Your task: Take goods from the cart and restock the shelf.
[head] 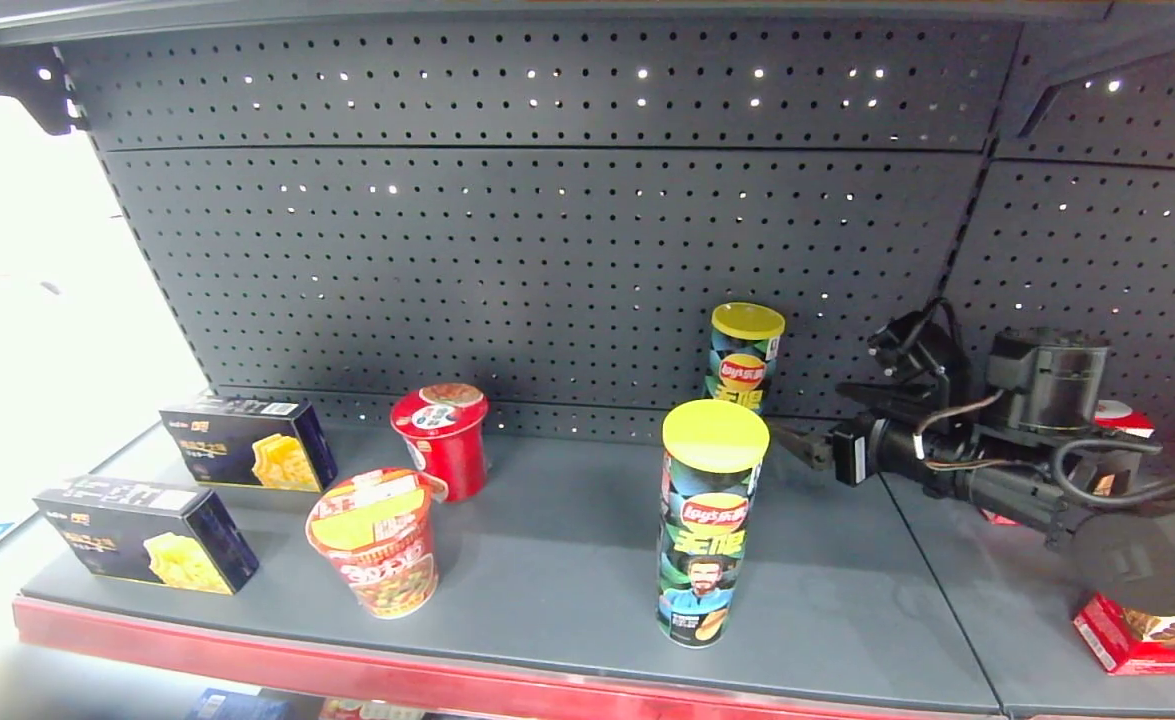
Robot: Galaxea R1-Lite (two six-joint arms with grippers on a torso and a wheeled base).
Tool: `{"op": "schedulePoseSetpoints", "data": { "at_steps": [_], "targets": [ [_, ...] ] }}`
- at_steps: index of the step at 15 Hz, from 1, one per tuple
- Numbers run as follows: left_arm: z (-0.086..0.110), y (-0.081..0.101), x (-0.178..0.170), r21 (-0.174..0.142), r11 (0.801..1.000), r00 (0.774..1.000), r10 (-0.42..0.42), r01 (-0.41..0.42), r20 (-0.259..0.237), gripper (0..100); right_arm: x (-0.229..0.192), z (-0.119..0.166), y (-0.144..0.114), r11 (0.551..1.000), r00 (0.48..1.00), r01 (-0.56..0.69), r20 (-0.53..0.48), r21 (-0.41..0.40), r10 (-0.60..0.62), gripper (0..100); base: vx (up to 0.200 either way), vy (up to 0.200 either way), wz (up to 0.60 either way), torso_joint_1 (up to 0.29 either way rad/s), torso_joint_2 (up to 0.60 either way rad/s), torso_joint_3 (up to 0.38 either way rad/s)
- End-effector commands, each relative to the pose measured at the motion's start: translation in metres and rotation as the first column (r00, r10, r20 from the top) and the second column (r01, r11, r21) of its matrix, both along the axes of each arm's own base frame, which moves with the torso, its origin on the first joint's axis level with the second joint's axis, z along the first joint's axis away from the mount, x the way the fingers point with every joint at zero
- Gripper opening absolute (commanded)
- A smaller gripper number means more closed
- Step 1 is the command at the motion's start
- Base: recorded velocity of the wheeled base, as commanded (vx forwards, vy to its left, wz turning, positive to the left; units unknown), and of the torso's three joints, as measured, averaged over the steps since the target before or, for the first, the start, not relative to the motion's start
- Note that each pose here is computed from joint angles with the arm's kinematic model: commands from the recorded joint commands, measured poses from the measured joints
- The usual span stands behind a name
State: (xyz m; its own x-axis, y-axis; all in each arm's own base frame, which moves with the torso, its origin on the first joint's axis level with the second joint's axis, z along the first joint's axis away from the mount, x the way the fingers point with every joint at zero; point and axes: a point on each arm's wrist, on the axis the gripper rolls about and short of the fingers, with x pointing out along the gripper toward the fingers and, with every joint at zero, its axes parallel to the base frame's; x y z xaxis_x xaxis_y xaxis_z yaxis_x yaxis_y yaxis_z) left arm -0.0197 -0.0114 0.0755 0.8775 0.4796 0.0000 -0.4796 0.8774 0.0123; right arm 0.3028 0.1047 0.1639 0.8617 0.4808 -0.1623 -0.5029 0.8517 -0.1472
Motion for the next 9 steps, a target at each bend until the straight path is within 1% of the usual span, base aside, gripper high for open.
{"op": "schedulePoseSetpoints", "data": {
  "at_steps": [1,3,4,6,8,9],
  "targets": [
    [0.000,0.000,0.000,0.000,1.000,1.000,0.000,0.000,0.000,100,-0.025,0.018,-0.008,1.000,0.998,-0.002,0.066,0.022,0.001,100,0.000,0.000,0.00,0.000,0.00,0.000],
    [0.000,0.000,0.000,0.000,1.000,1.000,0.000,0.000,0.000,100,-0.038,0.024,-0.012,0.999,0.995,-0.001,0.098,0.032,-0.002,100,0.000,0.000,0.00,0.000,0.00,0.000],
    [0.000,0.000,0.000,0.000,1.000,1.000,0.000,0.000,0.000,100,-0.057,0.028,-0.020,0.999,0.993,-0.001,0.117,0.040,-0.004,100,0.000,0.000,0.00,0.000,0.00,0.000],
    [0.000,0.000,0.000,0.000,1.000,1.000,0.000,0.000,0.000,100,-0.077,0.034,-0.028,0.999,0.991,0.005,0.134,0.054,-0.012,100,0.000,0.000,0.00,0.000,0.00,0.000],
    [0.000,0.000,0.000,0.000,1.000,1.000,0.000,0.000,0.000,100,-0.107,0.045,-0.038,0.997,0.981,0.004,0.195,0.075,-0.019,100,0.000,0.000,0.00,0.000,0.00,0.000],
    [0.000,0.000,0.000,0.000,1.000,1.000,0.000,0.000,0.000,100,-0.110,0.046,-0.039,0.997,0.980,0.004,0.200,0.077,-0.019,100,0.000,0.000,0.00,0.000,0.00,0.000]
  ]
}}
